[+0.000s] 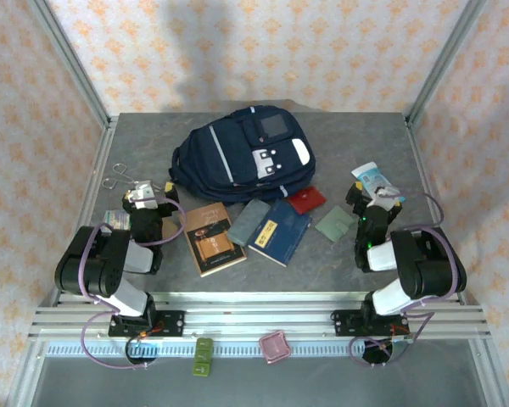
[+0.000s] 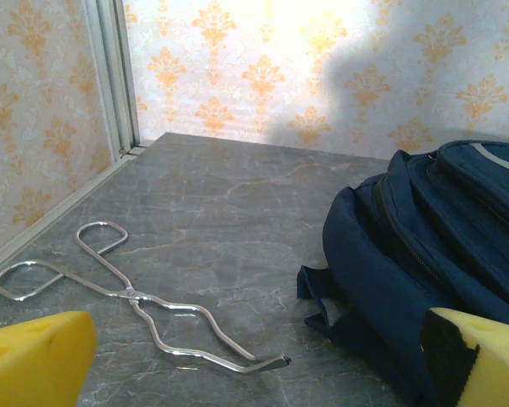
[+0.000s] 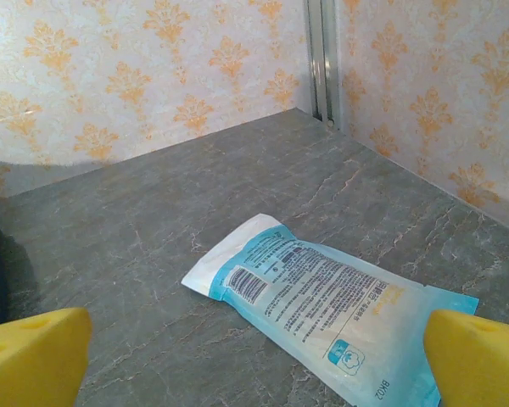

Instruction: Pack books, pencil case, and school supplies into a backpack

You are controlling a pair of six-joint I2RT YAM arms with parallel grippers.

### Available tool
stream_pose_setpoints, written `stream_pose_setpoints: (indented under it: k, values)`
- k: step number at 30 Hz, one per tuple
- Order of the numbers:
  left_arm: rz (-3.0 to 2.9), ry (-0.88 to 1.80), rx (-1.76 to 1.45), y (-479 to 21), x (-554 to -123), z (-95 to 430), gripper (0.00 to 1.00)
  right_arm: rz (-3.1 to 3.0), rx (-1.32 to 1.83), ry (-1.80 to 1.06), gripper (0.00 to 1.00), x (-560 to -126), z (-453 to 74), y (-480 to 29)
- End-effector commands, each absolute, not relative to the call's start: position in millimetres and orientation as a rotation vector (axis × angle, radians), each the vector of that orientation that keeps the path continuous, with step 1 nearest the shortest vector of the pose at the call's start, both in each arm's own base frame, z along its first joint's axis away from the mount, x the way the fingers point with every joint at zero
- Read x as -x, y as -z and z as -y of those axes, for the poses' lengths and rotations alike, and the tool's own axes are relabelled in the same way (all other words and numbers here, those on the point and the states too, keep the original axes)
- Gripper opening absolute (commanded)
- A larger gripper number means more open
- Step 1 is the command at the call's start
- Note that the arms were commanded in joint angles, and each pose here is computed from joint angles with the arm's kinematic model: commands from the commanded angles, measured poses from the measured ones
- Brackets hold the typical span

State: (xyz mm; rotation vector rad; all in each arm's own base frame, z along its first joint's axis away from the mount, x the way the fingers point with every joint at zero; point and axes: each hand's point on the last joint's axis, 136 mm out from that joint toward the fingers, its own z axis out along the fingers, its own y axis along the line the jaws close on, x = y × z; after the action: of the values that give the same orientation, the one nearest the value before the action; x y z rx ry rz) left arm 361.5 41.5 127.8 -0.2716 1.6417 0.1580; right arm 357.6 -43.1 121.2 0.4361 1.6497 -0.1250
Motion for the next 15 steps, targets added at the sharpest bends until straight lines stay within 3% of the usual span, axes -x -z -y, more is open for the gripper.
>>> stream_pose_setpoints:
  k: [1,15]
  values:
    - [-1.626,-0.153,0.246,-135.6,-366.6,-37.3,0.99,-1.628,-0.435,0.13,1.0,-361.4,43.1,-128.2]
    - [-1.625,-0.153,0.245,-135.6,-366.6,-37.2,0.99,-1.627,-0.436,0.13,1.0,-361.9,43.2,-128.7]
